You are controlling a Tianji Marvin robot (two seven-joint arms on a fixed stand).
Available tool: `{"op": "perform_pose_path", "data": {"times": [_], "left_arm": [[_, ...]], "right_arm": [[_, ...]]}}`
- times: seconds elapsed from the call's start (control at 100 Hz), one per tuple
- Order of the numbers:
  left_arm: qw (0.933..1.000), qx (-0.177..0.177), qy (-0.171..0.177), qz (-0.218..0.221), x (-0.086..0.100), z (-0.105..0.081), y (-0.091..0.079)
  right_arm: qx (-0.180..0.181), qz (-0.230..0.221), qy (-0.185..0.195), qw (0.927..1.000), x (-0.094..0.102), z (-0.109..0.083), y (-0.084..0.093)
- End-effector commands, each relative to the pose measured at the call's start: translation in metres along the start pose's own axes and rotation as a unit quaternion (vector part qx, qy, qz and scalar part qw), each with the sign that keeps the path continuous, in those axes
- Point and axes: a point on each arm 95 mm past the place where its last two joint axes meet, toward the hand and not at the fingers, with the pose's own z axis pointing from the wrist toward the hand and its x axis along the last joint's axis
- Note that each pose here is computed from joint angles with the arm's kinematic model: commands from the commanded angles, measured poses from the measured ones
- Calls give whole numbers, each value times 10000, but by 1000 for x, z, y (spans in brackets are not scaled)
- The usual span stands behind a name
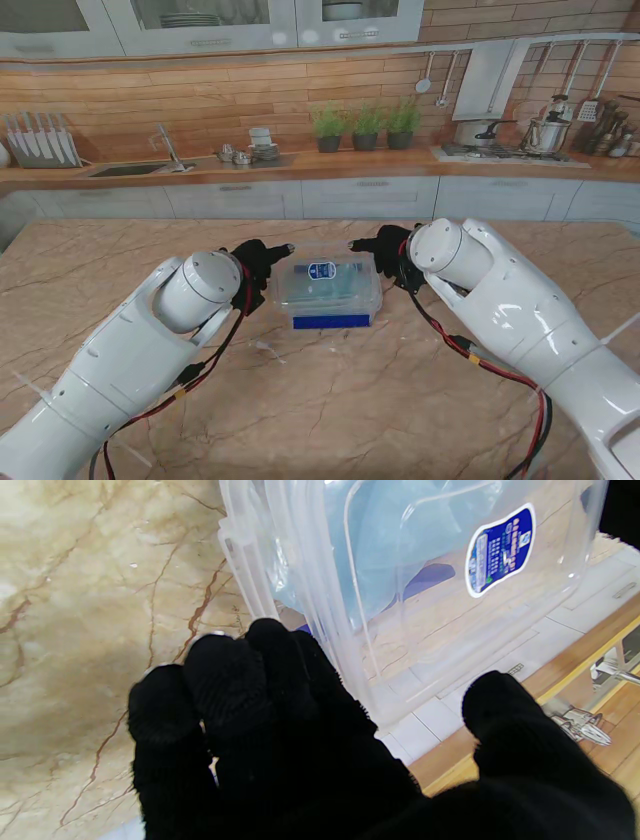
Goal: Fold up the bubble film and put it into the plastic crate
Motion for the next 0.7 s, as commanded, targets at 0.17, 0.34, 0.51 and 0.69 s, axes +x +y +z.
{"op": "perform_pose_path", "data": {"times": [0.17,0.34,0.51,0.69], "left_arm": [[9993,-273,252,-17,23,5,9],[9994,-298,201,-10,24,11,8],[9996,-272,59,-13,23,17,5],[9997,-224,-68,44,21,21,2]], "right_arm": [[-1,-44,106,9999,13,0,-11],[-7,-72,-12,10000,7,3,-10],[-2,-58,-135,9999,2,7,-11],[13,-42,-225,9997,-2,12,-12]]}}
